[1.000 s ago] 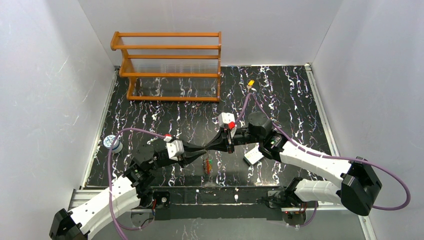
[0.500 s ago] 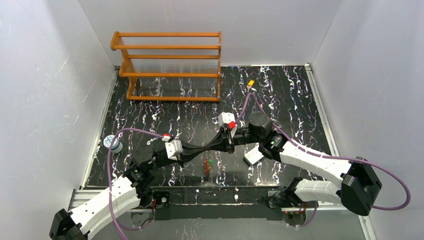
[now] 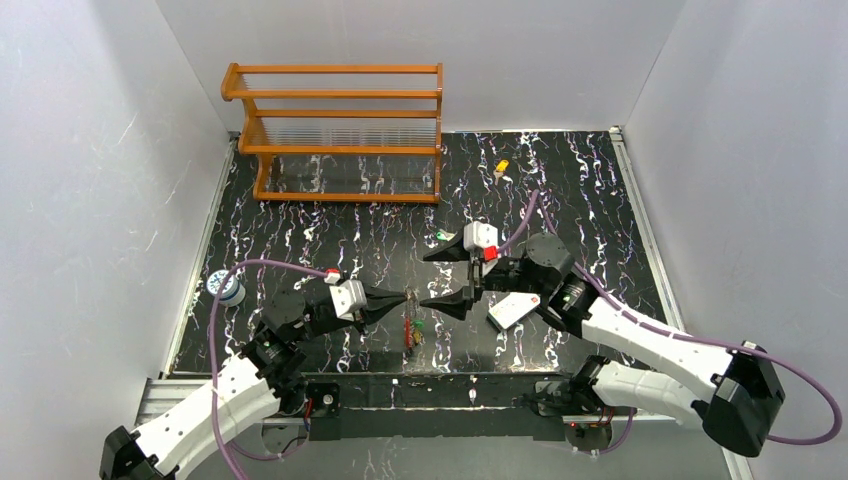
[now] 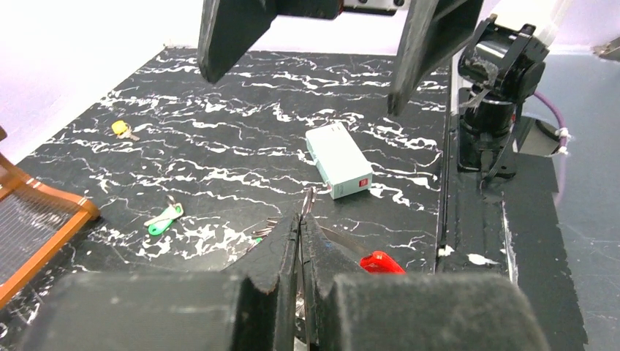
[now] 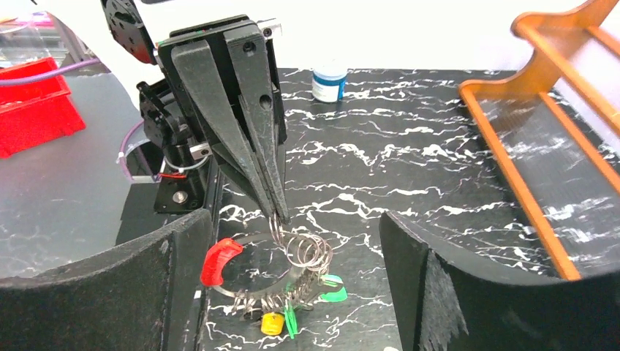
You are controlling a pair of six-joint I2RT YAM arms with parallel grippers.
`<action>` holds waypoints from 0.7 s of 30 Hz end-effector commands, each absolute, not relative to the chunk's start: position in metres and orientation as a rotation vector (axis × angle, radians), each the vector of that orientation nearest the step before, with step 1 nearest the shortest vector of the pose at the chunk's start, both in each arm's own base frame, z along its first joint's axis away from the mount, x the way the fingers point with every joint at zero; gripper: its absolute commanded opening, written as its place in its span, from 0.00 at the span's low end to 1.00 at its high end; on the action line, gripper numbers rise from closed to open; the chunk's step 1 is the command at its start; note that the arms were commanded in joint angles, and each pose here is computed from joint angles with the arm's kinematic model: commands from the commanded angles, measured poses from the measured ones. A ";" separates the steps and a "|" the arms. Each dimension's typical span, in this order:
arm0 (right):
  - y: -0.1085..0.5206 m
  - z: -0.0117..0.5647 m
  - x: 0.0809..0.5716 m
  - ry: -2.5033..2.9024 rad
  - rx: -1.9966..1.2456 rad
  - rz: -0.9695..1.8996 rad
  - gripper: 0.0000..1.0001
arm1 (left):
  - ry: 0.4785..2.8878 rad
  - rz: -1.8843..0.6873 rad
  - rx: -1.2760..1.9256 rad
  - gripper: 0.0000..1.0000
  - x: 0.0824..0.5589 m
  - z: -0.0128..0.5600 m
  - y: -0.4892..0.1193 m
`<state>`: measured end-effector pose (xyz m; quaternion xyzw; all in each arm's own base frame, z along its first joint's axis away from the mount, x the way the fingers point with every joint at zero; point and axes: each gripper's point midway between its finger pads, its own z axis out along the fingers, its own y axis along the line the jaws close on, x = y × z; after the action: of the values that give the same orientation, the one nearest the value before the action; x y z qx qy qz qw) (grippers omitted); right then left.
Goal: Put the keys on the keyring
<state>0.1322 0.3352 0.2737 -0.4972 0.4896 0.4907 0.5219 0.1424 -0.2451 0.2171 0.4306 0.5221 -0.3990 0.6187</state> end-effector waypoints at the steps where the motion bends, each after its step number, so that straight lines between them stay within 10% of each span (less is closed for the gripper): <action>1: 0.331 0.288 0.139 1.090 -1.171 1.095 0.92 | 1.171 -0.823 1.042 0.00 0.145 0.236 -0.239; 21: 0.329 0.253 0.223 1.569 -0.749 0.930 0.99 | 1.475 -0.581 1.047 0.00 0.165 0.204 -0.202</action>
<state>0.1836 0.3342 0.2401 -0.4110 0.6060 0.4240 0.5330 0.1568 -0.2166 0.2091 0.4764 0.5969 -0.2817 0.5808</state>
